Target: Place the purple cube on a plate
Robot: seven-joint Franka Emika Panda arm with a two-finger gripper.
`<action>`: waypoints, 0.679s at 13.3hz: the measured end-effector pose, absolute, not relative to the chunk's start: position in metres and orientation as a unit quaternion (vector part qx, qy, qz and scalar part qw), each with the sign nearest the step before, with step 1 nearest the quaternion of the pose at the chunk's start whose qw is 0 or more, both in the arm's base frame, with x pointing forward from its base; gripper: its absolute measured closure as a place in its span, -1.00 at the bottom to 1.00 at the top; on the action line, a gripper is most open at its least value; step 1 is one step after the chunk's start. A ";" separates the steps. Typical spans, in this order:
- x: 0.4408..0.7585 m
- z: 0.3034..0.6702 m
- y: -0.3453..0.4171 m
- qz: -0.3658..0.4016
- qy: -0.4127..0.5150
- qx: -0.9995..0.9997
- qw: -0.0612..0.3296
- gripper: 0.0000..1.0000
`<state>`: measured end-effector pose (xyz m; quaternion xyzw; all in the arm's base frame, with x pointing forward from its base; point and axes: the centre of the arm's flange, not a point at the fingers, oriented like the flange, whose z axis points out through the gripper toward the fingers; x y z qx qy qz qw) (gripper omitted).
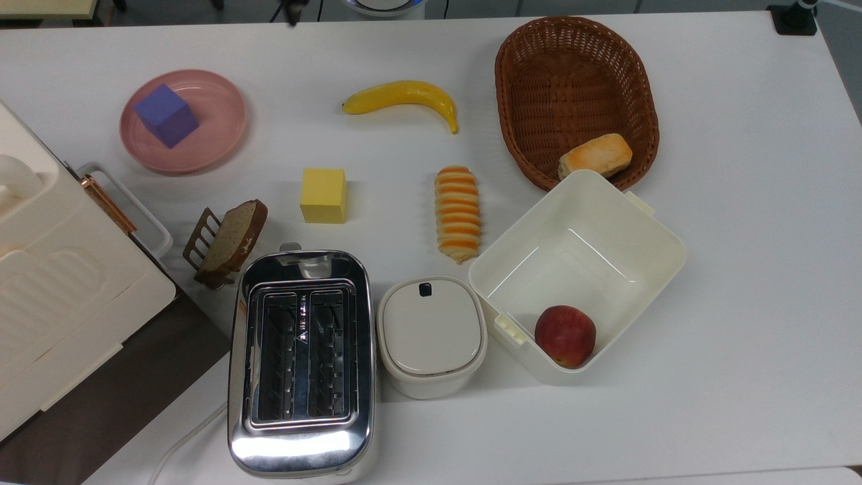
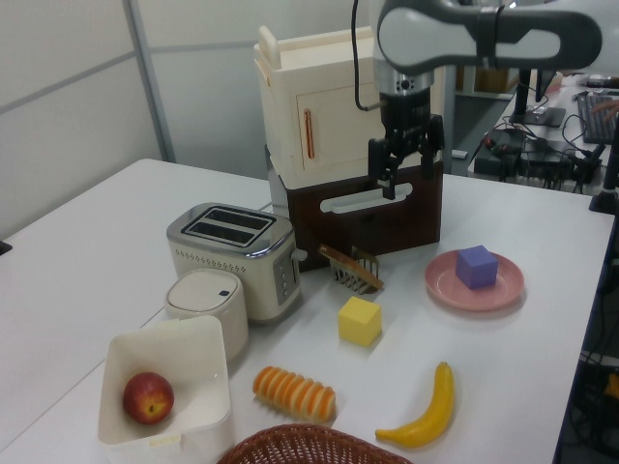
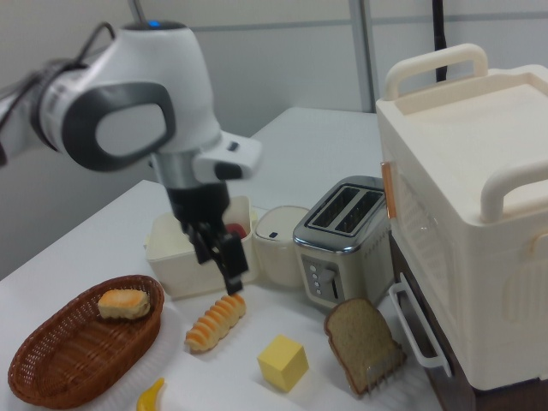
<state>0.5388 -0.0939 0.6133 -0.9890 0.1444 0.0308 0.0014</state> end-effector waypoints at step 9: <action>0.559 0.605 -0.040 -0.004 0.099 -0.995 0.015 -1.00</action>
